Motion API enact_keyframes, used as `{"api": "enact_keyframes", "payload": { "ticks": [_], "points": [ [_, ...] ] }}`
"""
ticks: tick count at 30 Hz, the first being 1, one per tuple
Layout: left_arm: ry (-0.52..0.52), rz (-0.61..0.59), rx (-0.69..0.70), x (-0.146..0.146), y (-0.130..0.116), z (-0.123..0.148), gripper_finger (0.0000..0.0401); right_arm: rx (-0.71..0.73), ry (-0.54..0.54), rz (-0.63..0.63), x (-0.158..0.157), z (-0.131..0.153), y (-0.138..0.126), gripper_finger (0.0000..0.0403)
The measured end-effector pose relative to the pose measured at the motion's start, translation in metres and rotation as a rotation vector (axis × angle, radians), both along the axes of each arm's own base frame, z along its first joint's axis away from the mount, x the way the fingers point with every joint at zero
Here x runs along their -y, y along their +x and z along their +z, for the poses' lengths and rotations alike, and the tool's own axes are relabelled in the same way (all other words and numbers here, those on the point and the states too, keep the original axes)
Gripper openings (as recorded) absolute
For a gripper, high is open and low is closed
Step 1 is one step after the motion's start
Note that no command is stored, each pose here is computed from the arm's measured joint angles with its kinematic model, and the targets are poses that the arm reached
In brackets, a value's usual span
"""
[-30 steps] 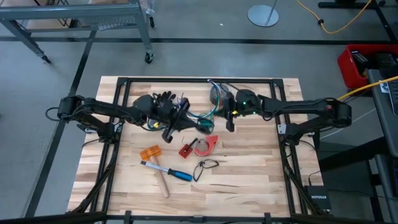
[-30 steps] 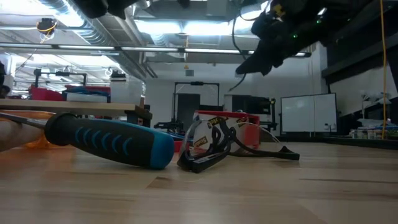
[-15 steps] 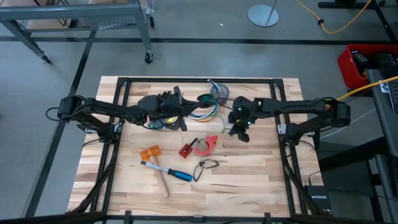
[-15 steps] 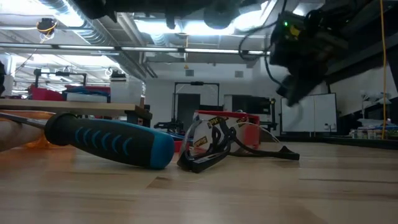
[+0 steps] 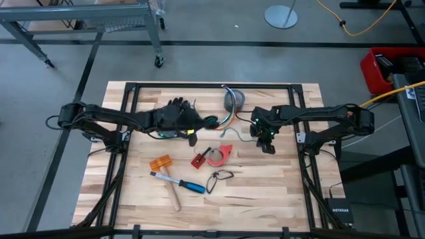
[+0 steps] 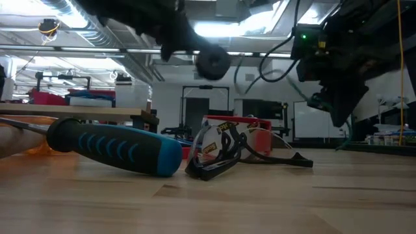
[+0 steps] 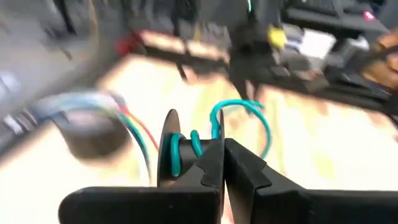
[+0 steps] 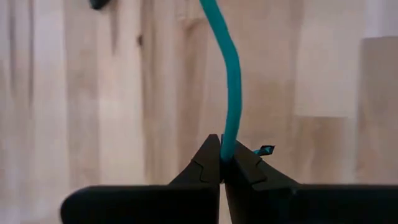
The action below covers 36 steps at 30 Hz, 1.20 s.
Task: Coil cords
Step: Uncoil the green wire from the spool
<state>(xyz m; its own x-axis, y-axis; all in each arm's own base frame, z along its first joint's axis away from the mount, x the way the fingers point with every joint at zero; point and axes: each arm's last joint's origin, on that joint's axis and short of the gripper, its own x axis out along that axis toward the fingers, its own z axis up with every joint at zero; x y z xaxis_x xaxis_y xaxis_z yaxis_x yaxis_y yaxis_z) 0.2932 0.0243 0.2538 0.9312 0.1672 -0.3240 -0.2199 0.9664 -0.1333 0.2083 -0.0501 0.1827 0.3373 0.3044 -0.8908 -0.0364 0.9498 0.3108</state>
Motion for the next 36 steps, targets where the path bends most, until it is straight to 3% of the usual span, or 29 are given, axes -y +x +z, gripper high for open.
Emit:
{"api": "enact_keyframes", "payload": {
  "ticks": [5, 10, 16, 20, 26, 32, 36],
  "points": [
    [-0.254, -0.202, -0.071, 0.008, -0.004, -0.006, 0.0000, 0.060, -0.058, -0.011, 0.003, 0.002, 0.006, 0.0005],
    [-0.453, -0.325, -0.096, 0.015, -0.004, -0.007, 0.0000, 0.228, -0.108, -0.015, 0.007, 0.008, 0.021, 0.0005],
    [-0.635, -0.452, -0.140, 0.020, -0.006, -0.006, 0.0000, 0.498, -0.304, -0.092, 0.018, 0.026, 0.043, 0.0005],
    [-0.669, -0.547, -0.151, 0.027, -0.007, -0.005, 0.0000, 0.630, -0.453, -0.243, 0.026, 0.040, 0.052, 0.0005],
    [-0.552, -0.740, 0.026, 0.041, -0.003, 0.013, 0.0000, 0.719, -0.602, -0.436, 0.033, 0.052, 0.057, 0.0005],
    [-0.265, -0.976, 0.357, 0.055, -0.004, 0.041, 0.0000, 0.706, -0.645, -0.516, 0.036, 0.053, 0.056, 0.0005],
    [-0.043, -1.038, 0.536, 0.061, -0.007, 0.053, 0.0000, 0.712, -0.610, -0.523, 0.035, 0.053, 0.056, 0.0005]
  ]
}}
